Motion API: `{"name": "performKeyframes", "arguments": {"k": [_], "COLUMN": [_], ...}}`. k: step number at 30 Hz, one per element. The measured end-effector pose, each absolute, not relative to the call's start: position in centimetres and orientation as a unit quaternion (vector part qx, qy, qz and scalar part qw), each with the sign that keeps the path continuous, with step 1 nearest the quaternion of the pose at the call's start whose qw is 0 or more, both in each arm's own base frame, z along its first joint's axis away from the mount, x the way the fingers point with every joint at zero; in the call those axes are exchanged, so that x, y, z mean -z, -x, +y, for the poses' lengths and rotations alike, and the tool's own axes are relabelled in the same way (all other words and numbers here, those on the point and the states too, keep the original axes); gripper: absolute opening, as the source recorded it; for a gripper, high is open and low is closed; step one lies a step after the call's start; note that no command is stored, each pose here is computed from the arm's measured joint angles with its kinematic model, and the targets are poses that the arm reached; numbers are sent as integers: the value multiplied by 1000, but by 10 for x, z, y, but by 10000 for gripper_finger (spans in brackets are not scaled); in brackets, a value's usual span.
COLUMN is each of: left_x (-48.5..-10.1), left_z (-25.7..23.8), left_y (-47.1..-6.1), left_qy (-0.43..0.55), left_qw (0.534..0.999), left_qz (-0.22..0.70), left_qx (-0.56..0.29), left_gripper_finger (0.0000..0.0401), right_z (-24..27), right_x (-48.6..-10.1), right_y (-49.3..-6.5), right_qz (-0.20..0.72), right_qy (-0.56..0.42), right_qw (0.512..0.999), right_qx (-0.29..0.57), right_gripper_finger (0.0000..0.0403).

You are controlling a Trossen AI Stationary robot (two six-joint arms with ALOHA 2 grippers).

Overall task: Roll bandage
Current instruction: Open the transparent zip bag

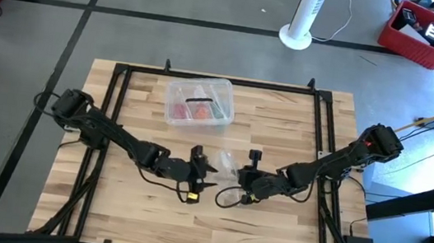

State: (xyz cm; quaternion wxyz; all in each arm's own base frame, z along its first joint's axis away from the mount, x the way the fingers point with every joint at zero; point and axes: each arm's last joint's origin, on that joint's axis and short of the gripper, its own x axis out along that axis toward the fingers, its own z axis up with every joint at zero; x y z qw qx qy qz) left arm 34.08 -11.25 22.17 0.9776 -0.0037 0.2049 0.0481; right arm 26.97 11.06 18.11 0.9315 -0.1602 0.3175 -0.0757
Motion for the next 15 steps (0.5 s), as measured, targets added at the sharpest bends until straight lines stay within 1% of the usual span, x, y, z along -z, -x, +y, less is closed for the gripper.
{"name": "performKeyframes", "arguments": {"k": [4,11,15], "left_x": [-219,-213,-212], "left_z": [-108,-102,-100], "left_y": [-347,-353,-360], "left_qy": [-3,1,1], "left_qw": [979,979,986], "left_qz": [193,189,154], "left_qx": [-59,-73,-71], "left_gripper_finger": [208,210,209], "right_z": [111,111,111], "right_x": [-181,-181,-181], "right_y": [-270,-270,-270], "right_qz": [318,317,315], "right_qy": [157,156,154], "right_qw": [932,933,934], "right_qx": [74,73,73], "right_gripper_finger": [0,1,1]}}
